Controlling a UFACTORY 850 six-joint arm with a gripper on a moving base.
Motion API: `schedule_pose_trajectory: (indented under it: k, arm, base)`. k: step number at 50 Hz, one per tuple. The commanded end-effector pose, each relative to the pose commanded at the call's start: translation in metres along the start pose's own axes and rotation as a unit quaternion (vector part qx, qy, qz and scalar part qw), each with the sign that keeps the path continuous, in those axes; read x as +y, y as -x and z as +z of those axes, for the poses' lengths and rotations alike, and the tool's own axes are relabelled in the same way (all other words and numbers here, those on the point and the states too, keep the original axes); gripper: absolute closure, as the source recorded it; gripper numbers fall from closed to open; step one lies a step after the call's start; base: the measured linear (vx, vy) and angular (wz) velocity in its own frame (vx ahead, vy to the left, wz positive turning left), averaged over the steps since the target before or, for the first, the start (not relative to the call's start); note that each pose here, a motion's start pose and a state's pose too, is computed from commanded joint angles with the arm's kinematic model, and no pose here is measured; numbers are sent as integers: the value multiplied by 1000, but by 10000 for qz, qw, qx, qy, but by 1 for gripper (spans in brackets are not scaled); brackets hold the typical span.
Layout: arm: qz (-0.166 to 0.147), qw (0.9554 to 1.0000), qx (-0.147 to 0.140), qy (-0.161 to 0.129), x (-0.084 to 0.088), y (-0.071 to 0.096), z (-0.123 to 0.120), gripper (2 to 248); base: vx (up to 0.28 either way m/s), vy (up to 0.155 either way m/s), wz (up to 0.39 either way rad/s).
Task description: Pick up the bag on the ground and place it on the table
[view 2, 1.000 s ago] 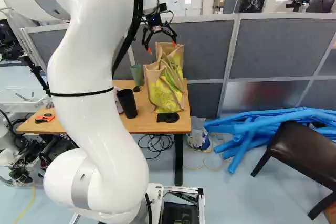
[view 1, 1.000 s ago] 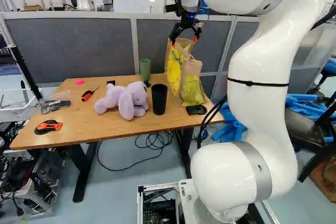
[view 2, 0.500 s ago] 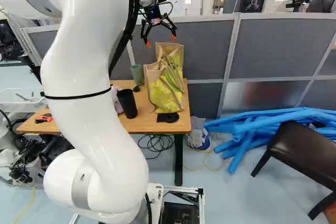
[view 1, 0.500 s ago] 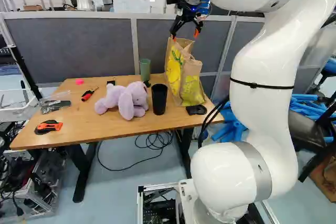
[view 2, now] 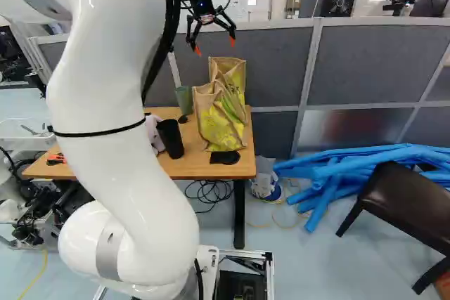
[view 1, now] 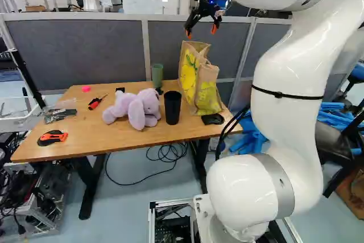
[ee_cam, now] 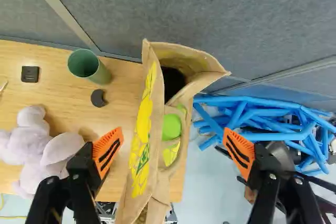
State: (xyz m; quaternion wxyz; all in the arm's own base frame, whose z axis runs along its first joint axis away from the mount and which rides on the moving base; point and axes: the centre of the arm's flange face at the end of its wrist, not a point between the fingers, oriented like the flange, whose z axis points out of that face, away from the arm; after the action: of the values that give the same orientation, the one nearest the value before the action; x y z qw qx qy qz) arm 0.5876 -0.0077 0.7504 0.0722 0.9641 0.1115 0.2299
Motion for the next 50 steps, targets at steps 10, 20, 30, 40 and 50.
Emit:
schedule_pose_trajectory:
  k: [10,20,30,40,50]
  arm:
    - [0,10000,0,0,0,0,0,3]
    - [0,10000,0,0,0,0,0,3]
    - [0,10000,0,0,0,0,0,3]
    - [0,10000,0,0,0,0,0,3]
    - [0,10000,0,0,0,0,0,3]
  base:
    - [0,0,0]
    - [0,0,0]
    - [0,0,0]
    - [-36,-1,0]
    - [-51,-1,1]
